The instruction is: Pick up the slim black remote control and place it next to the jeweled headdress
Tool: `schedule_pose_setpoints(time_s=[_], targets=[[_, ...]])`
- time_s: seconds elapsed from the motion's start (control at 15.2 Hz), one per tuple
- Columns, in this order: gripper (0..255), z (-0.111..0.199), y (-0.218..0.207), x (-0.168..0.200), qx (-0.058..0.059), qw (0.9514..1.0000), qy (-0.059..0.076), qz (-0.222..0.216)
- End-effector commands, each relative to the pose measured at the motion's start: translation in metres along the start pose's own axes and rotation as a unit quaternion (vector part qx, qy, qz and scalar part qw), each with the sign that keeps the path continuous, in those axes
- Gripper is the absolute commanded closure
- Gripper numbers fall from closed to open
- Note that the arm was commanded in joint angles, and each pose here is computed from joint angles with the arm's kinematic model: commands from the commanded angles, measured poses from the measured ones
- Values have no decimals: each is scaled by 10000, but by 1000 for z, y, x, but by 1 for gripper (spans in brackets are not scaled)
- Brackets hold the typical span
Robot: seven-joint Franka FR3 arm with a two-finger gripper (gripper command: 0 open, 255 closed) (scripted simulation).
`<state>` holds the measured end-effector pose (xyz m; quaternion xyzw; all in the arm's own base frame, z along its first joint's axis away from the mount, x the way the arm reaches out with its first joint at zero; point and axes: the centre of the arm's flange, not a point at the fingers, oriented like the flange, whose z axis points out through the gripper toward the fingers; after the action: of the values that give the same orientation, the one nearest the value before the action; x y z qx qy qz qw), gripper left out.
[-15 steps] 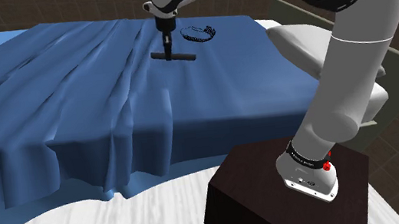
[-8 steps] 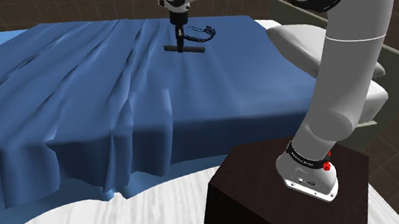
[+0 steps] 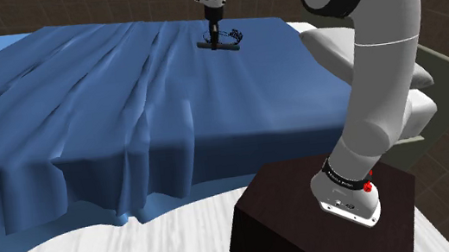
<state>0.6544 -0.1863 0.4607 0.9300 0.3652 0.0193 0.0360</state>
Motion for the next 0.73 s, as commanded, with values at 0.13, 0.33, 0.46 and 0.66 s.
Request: schedule_pose_setpoints(time_s=[0.13, 0.33, 0.46, 0.66], targets=[[255, 3, 44, -33, -1, 10000, 2, -8], [255, 6, 77, -55, -1, 10000, 2, -8], [255, 7, 94, -67, -1, 10000, 2, -8], [255, 23, 93, -68, -1, 10000, 1, -8]])
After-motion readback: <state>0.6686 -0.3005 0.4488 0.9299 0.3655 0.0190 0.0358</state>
